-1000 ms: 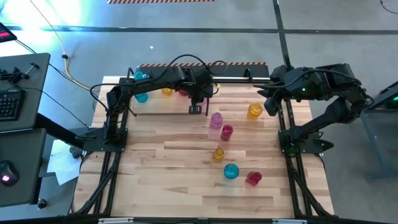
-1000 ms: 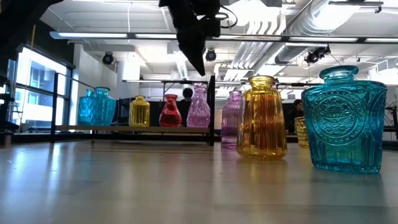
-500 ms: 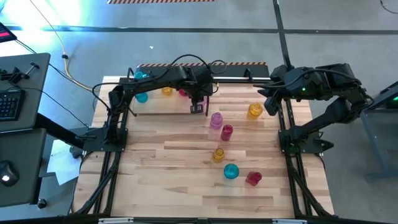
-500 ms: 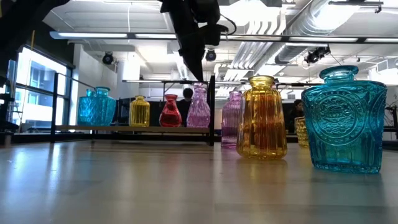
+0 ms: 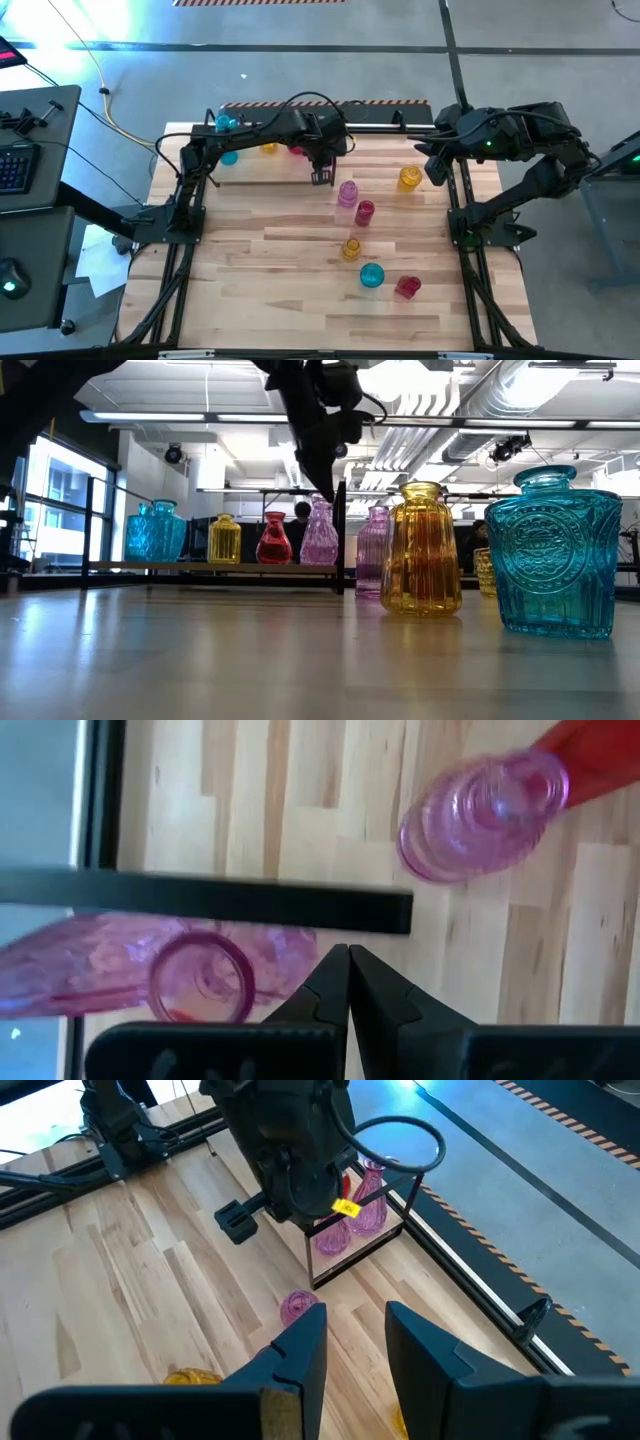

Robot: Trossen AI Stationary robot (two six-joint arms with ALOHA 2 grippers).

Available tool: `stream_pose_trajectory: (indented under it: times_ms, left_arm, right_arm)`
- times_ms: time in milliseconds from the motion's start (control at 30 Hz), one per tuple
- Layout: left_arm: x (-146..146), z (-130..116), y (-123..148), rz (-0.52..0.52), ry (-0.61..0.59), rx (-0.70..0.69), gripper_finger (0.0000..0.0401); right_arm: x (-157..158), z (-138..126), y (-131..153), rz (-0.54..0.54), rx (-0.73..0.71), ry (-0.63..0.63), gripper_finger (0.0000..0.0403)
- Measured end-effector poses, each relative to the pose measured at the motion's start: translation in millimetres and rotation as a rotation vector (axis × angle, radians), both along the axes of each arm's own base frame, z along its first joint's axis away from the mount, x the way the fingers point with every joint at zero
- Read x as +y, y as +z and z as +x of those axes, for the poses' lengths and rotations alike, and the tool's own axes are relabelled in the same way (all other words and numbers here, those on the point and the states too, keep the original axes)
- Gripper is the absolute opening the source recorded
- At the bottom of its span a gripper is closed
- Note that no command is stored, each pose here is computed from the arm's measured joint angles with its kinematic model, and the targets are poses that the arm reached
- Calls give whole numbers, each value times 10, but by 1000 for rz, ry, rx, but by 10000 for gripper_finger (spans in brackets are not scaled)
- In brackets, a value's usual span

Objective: Sort vases onto shelf
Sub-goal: Put the bottom purple vase on the shelf aligned with the other purple vase

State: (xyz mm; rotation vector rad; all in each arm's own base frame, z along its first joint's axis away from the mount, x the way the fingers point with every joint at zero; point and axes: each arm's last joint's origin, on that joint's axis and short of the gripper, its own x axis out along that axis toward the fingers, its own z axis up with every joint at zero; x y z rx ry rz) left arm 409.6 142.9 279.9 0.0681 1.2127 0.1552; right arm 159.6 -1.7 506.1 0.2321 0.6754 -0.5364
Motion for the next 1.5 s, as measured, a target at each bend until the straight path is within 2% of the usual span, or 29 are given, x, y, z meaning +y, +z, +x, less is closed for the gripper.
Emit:
stream_pose_trajectory:
  times_ms: [233, 600, 1100, 1367, 1500]
  left_arm:
    - [56, 66, -67, 6, 25, -30, 0]
    - [112, 99, -233, -2, 46, 18, 0]
    - [296, 22, -236, 15, 120, 30, 0]
    - [303, 15, -237, 11, 134, 33, 0]
    - [293, 18, -238, -26, 131, 21, 0]
  right_arm:
    - [0, 0, 0, 1, -1, -1, 87]
    - [0, 0, 0, 1, -1, -1, 87]
    - [0, 0, 0, -1, 1, 1, 87]
    - [0, 0, 0, 0, 0, 0, 87]
    - [0, 0, 0, 13, -8, -12, 87]
